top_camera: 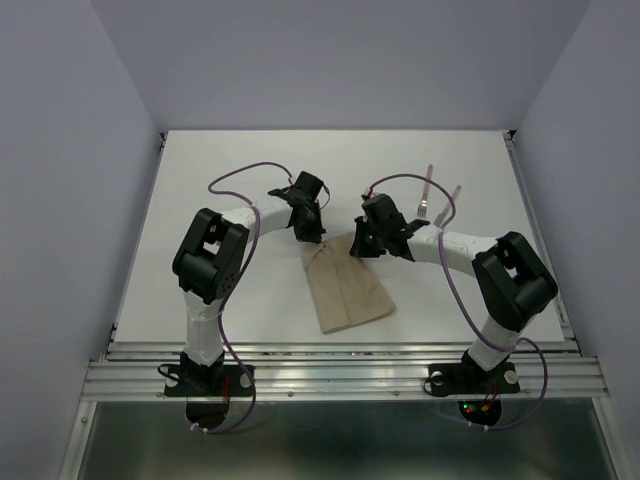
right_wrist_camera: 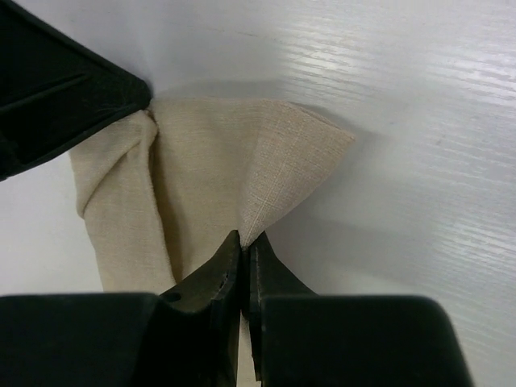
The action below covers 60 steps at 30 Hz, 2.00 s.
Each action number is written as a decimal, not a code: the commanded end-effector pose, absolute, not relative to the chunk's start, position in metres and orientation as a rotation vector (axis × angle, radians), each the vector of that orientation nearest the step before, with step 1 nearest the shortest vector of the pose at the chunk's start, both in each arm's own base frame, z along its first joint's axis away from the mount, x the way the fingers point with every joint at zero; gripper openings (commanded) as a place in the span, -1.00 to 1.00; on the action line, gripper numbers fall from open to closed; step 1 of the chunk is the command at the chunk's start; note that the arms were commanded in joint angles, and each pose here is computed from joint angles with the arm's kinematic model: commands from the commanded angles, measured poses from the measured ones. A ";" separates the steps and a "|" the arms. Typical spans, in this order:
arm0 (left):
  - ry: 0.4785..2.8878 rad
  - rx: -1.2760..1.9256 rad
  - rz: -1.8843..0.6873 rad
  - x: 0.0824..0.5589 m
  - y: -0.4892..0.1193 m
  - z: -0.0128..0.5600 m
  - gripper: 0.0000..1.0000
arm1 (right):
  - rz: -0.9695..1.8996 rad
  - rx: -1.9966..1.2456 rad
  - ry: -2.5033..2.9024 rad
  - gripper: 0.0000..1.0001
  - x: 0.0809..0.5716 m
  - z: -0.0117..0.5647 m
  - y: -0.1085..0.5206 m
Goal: Fold the napkin into a case and place the utensils inside
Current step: Fold the 2/3-rectangle-folded napkin at the center of the board.
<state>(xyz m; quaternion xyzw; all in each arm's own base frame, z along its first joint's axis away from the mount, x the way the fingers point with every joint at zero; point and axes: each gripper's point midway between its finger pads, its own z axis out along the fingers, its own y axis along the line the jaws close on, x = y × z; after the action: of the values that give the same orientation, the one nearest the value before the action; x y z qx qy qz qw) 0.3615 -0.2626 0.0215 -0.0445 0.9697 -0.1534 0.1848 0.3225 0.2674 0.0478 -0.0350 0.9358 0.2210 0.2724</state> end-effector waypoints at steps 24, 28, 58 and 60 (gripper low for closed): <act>2.842 -0.184 -0.384 0.330 -0.249 0.004 -1.00 | 0.719 -0.213 2.497 -0.99 0.320 0.063 0.365; 2.829 -0.192 -0.402 0.331 -0.252 0.010 -1.00 | 0.654 -0.180 2.545 -0.99 0.322 0.042 0.360; 2.607 -0.341 -0.476 0.362 -0.191 0.093 -0.96 | 0.391 -0.102 2.643 -0.99 0.308 -0.017 0.314; 2.647 -0.353 -0.450 0.351 -0.186 0.076 -1.00 | 0.392 -0.109 2.636 -0.99 0.309 -0.013 0.314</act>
<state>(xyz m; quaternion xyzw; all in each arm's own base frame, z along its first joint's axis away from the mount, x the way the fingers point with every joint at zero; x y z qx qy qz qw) 0.3730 -0.1965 0.0923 -0.1337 0.9452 -0.1849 0.2337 0.3248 0.3545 0.0289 -0.0350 0.9351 0.2345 0.2634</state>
